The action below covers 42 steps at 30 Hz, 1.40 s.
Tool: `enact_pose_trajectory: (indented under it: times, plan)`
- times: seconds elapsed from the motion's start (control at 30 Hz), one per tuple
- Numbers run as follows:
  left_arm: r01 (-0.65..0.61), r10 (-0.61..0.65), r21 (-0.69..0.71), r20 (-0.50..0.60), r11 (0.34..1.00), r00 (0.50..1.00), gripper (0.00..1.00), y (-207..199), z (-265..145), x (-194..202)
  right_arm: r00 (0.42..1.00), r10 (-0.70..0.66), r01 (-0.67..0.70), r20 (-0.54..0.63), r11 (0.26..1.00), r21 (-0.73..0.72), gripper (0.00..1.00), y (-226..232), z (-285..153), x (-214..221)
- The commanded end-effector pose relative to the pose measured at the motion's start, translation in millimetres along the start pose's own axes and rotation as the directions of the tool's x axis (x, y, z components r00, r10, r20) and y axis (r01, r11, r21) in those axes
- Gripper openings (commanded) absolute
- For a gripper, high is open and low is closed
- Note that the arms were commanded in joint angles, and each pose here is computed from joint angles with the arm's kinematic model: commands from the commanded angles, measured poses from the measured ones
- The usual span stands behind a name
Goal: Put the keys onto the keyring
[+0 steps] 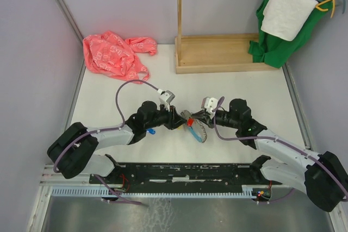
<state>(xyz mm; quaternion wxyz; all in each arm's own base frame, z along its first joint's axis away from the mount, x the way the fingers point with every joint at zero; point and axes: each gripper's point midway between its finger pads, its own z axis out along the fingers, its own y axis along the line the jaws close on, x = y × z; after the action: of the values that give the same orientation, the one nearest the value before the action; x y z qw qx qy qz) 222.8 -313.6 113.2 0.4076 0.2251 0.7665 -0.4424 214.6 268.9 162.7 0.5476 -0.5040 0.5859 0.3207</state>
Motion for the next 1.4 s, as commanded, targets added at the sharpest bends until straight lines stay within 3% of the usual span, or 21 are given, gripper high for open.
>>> enact_pose_trajectory:
  times: [0.0,0.23,0.47,0.73,1.03,1.17,1.37]
  plan:
    - [0.065,-0.064,-0.117,0.01,0.991,0.998,0.35,24.1,-2.1,6.5,0.984,-0.109,0.099,0.144,0.992,0.079,0.01,-19.4,-4.9,-55.1]
    - [-0.021,0.027,-0.068,0.093,0.997,0.995,0.51,9.0,-16.9,-13.1,0.994,-0.09,0.08,0.069,0.987,0.136,0.01,-28.4,-5.7,-50.0]
    - [-0.137,0.13,0.024,0.191,0.99,0.973,0.59,-27.5,-30.2,-29.7,0.997,-0.07,0.071,-0.014,0.977,0.199,0.01,-34.3,1.5,-43.0]
    - [-0.092,0.081,0.031,0.255,0.995,0.964,0.64,-32.1,-31.9,-26.9,0.966,-0.118,0.195,-0.229,0.916,0.35,0.01,-48.9,0.6,-33.8]
    - [-0.106,0.074,0.104,0.274,0.989,0.959,0.71,-52.8,-26.5,-33.9,0.962,0.011,0.111,-0.272,0.897,0.427,0.01,-47.9,14.8,-30.2]
    - [-0.102,0.077,0.073,0.285,0.992,0.955,0.74,-48.8,-33.6,-34.0,0.94,0.065,0.088,-0.336,0.903,0.421,0.01,-45.0,22.1,-27.2]
    - [-0.085,0.072,0.035,0.278,0.996,0.958,0.75,-44.0,-29.3,-26.2,0.942,0.127,0.026,-0.31,0.895,0.445,0.0,-43.2,37.1,-30.2]
